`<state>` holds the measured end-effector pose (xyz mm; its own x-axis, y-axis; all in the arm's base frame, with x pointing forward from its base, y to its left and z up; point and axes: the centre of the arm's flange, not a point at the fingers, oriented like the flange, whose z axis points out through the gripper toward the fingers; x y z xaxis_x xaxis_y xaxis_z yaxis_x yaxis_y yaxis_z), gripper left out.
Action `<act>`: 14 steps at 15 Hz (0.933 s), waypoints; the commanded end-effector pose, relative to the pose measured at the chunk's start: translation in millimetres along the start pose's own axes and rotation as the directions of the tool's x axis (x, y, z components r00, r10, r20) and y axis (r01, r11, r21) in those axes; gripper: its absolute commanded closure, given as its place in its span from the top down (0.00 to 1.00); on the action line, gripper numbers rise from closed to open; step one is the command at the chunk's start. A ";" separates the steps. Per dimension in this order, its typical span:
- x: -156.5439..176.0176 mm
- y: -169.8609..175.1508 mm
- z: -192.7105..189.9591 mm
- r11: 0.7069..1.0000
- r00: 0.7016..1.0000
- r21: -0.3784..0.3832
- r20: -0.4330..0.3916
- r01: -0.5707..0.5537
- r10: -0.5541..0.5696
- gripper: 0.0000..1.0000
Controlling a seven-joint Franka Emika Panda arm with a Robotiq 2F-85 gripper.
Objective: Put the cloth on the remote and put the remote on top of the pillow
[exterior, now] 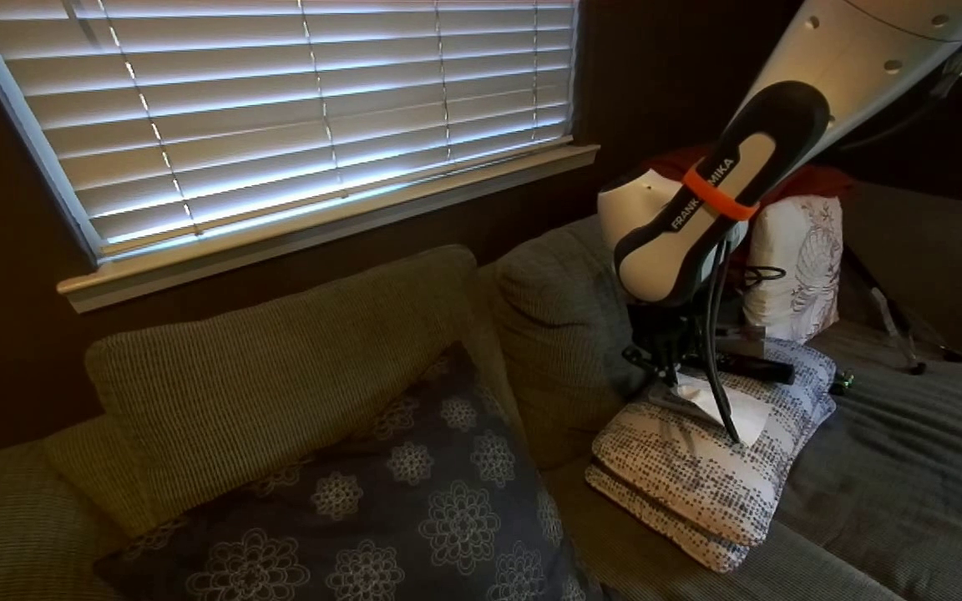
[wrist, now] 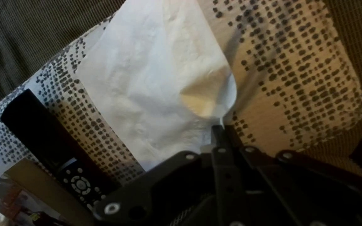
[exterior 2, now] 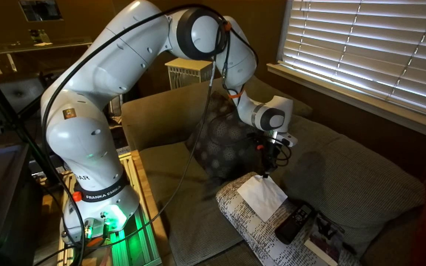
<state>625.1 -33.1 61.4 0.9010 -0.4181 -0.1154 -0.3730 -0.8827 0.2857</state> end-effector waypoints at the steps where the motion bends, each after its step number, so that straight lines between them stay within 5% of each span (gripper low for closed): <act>1: -6.6 0.8 -1.2 1.000 1.000 0.001 -0.004 -0.029 0.029 0.27; 11: -10.1 3.1 -1.4 1.000 1.000 0.011 -0.006 -0.023 0.023 0.97; 14: -16.7 11.9 5.1 0.994 0.993 0.005 -0.028 0.113 -0.113 1.00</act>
<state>623.5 -33.5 59.6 0.9050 -0.4092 -0.1164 -0.3643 -0.8868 0.2843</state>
